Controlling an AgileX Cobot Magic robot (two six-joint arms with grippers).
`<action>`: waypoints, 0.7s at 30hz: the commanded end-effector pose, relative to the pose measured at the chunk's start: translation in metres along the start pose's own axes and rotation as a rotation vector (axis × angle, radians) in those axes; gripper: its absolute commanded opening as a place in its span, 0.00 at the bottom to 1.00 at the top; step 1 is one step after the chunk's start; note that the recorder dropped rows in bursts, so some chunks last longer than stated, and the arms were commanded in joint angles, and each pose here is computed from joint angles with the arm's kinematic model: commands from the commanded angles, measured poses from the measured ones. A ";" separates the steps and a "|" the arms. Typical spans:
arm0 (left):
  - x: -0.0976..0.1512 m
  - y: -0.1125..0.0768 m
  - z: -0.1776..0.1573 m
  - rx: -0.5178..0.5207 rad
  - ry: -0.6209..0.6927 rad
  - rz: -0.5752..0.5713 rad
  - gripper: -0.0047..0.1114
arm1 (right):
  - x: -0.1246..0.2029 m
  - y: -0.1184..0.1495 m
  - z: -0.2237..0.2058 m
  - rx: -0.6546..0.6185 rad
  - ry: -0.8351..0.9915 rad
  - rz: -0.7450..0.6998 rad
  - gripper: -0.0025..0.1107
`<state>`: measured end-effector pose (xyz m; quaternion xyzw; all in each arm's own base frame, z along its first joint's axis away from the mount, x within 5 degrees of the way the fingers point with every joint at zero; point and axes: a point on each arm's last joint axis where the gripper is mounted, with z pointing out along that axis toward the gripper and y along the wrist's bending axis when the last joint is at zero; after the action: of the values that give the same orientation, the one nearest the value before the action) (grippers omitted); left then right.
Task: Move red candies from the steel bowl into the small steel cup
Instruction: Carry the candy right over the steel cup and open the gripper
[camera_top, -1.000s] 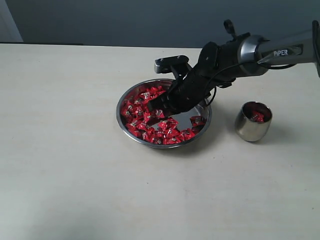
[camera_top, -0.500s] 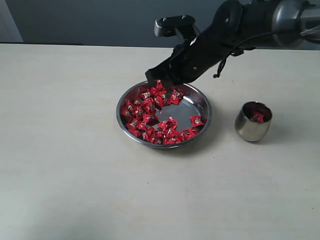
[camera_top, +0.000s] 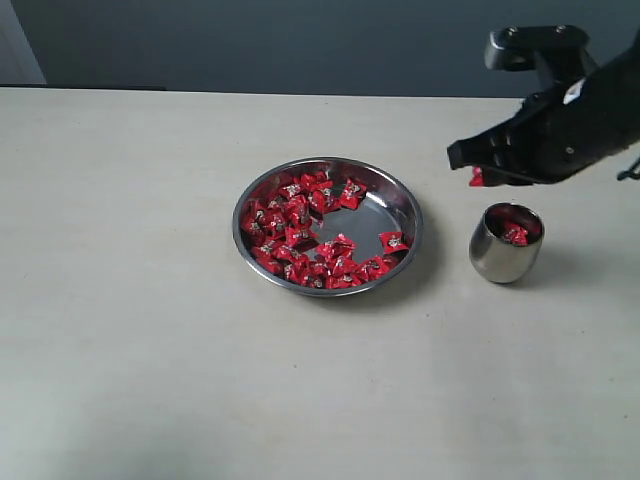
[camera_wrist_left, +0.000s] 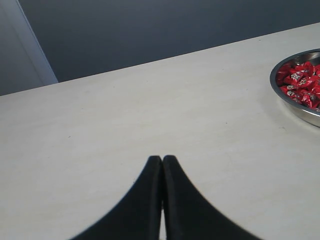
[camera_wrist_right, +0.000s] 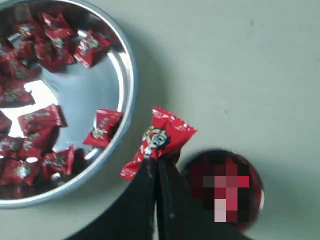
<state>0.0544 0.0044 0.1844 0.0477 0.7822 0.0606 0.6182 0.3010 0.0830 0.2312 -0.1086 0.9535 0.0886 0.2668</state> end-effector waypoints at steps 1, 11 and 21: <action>-0.001 0.000 0.000 -0.001 -0.012 -0.004 0.04 | 0.025 -0.029 0.005 0.061 0.051 0.070 0.02; -0.001 0.000 0.000 -0.001 -0.012 -0.004 0.04 | 0.030 -0.034 0.018 0.072 0.073 0.065 0.02; -0.001 0.000 0.000 -0.001 -0.012 -0.004 0.04 | 0.024 -0.036 0.023 0.077 0.007 0.072 0.28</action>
<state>0.0544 0.0044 0.1844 0.0477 0.7822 0.0606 0.6182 0.2990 0.0512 0.1911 -0.0703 0.9657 0.0594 0.2427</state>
